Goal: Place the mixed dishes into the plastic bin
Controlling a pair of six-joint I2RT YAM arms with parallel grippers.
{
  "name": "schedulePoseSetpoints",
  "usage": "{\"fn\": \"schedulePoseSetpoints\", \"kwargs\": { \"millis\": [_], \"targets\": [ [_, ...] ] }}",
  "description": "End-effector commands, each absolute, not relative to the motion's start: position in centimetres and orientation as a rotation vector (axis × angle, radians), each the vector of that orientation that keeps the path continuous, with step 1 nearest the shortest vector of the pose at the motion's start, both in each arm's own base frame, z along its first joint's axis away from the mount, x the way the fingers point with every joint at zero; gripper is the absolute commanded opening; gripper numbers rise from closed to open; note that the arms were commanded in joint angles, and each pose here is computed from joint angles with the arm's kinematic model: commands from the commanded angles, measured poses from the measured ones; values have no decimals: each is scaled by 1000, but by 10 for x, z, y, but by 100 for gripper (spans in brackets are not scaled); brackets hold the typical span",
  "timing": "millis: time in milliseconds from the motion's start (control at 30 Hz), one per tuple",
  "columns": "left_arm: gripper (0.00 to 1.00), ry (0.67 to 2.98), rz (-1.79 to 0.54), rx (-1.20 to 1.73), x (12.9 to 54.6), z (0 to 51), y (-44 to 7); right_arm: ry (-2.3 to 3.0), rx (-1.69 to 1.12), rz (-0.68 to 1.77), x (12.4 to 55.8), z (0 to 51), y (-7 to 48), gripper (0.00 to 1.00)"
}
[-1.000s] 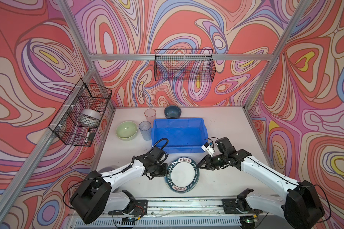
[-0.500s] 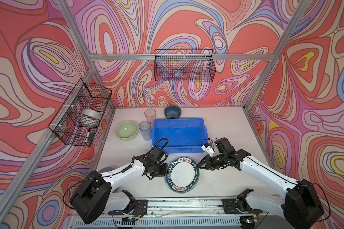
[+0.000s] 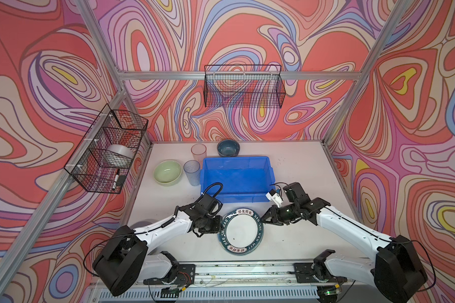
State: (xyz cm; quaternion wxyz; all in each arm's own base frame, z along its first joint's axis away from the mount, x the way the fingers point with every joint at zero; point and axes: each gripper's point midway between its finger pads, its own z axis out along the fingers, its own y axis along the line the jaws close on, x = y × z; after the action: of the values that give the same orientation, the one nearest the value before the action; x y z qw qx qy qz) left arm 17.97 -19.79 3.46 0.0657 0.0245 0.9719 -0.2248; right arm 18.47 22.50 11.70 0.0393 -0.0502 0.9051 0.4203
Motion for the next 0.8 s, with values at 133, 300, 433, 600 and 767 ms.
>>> {"fn": "schedulePoseSetpoints", "kwargs": {
  "millis": [133,300,433,600,767],
  "targets": [
    [0,3024,-557,61,165,18,-182,2795,-203,1372,174,114,236,22],
    [0,3010,-586,73,168,23,-187,2816,-228,1400,171,112,241,22],
    [0,2999,-603,75,169,27,-189,2840,-258,1384,170,111,243,22],
    [0,2986,-624,75,171,30,-191,2845,-263,1349,174,109,244,22],
    [0,2981,-639,83,175,33,-196,2853,-258,1295,182,103,244,19]
  ]
}}
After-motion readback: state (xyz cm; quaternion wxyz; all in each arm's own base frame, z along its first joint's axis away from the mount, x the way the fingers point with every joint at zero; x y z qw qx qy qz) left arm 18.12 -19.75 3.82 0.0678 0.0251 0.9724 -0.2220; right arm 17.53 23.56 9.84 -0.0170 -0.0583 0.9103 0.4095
